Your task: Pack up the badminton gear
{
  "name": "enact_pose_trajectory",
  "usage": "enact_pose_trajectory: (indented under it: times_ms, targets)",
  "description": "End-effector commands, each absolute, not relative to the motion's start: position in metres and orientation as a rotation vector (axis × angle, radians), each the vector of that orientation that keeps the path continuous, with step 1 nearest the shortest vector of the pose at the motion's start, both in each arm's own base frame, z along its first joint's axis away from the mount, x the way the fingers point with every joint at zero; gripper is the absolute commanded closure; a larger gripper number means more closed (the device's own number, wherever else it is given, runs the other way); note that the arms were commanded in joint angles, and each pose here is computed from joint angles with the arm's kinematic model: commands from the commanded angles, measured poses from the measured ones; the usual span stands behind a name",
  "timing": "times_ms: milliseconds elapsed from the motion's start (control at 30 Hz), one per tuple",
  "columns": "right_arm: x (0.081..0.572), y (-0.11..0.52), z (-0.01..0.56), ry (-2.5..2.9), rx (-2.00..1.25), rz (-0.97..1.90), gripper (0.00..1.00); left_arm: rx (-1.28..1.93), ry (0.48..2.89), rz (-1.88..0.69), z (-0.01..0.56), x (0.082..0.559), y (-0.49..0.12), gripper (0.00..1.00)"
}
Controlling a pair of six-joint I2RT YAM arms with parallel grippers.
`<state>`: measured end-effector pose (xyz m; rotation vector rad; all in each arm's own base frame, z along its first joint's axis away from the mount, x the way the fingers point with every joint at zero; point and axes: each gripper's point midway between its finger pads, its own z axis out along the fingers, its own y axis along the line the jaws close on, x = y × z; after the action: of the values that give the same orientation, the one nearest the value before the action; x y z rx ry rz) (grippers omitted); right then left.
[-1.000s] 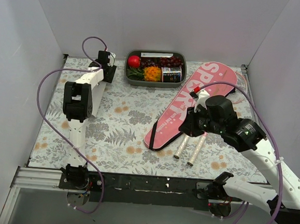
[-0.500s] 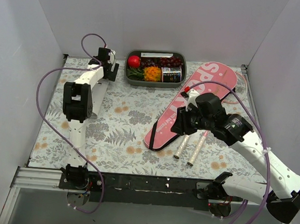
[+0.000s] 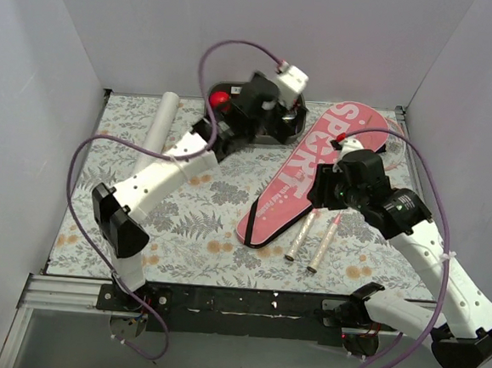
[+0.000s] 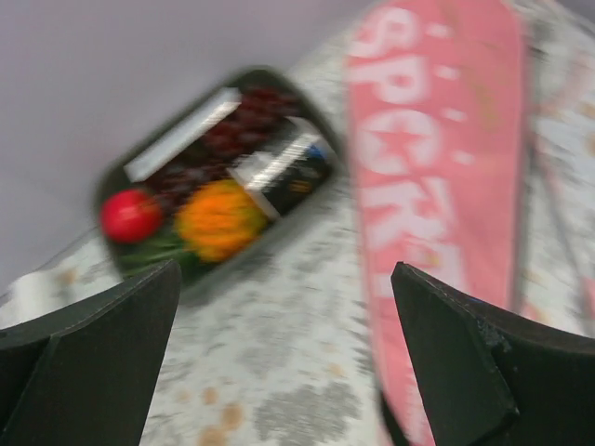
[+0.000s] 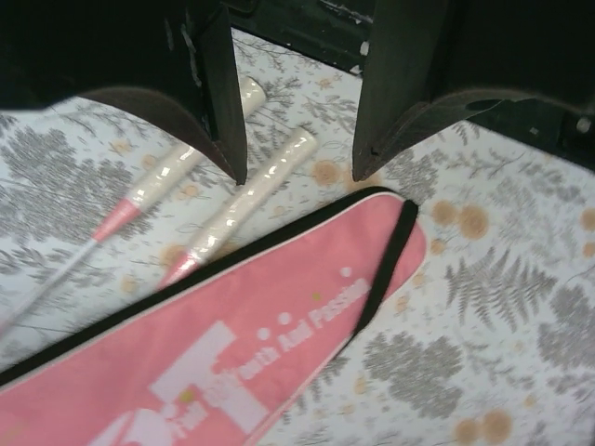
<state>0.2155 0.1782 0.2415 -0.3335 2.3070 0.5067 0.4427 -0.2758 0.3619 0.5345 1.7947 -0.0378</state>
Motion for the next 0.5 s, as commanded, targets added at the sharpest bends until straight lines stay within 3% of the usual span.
enact_pose_trajectory:
  times_ms: [0, 67, 200, 467]
  targets:
    - [0.229, 0.112, 0.236, 2.303, -0.021, 0.221, 0.42, 0.818, 1.956, -0.213, 0.275, 0.367, -0.360, 0.02]
    - [0.227, 0.091, 0.239, 2.281, 0.087, 0.154, 0.42, 0.884, 1.966, -0.293, 0.255, 0.346, -0.389, 0.02]
    - [0.212, 0.053, 0.247, 2.221, 0.265, 0.034, 0.39, 0.913, 1.943, -0.384, 0.232, 0.348, -0.423, 0.02]
    - [0.189, 0.045, 0.261, 2.158, 0.369, 0.141, 0.39, 0.976, 1.942, -0.417, 0.178, 0.375, -0.487, 0.02]
